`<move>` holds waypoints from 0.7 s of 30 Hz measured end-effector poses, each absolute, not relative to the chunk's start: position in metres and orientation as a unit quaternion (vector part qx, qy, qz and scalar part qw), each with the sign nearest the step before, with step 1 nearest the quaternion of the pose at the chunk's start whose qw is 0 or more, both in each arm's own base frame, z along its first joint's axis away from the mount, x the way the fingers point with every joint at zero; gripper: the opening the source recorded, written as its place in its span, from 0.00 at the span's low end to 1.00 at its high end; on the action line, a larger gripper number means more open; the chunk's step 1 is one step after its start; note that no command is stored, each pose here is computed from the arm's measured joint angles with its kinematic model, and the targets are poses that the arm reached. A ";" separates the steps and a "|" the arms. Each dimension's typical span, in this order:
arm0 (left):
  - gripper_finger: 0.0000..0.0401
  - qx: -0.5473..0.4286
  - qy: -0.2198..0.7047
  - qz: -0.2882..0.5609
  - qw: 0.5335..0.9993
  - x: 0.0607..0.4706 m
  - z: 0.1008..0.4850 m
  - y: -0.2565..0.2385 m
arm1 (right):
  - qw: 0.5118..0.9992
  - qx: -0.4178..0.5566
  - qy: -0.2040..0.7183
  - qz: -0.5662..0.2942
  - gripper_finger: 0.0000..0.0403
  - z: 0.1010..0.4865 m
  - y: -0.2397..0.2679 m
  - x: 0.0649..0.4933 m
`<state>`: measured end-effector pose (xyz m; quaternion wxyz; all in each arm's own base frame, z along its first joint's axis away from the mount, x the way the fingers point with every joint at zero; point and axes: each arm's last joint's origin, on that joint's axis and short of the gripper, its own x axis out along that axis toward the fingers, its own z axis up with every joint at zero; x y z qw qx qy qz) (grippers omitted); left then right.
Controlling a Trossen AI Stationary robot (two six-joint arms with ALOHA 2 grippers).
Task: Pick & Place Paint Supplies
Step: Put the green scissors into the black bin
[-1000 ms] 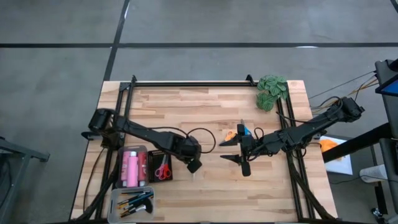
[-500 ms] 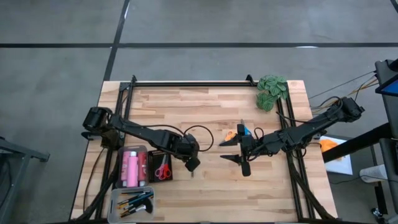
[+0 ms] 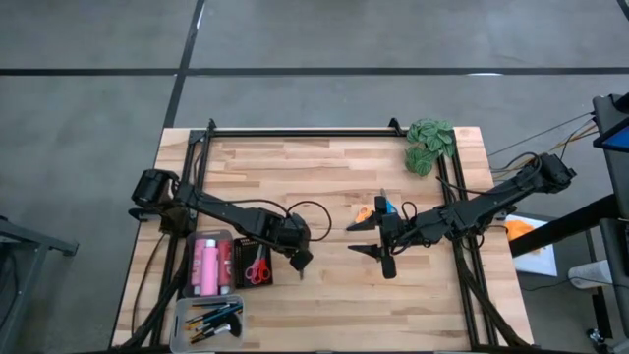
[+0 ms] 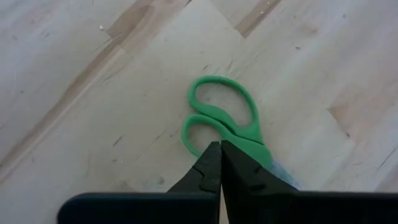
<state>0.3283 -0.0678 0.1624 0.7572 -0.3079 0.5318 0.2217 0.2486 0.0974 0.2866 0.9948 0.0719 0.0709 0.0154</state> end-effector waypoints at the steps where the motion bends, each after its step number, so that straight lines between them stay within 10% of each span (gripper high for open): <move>1: 0.03 -0.308 0.532 0.222 0.757 0.328 0.162 -0.068 | 0.995 0.072 0.071 0.015 0.52 0.287 0.097 0.249; 9: 0.24 -0.303 0.532 0.227 0.757 0.326 0.159 -0.067 | 0.995 0.072 0.071 0.015 0.52 0.287 0.097 0.249; 21: 0.27 -0.253 0.529 0.217 0.780 0.325 0.156 -0.065 | 0.995 0.072 0.071 0.015 0.52 0.287 0.097 0.249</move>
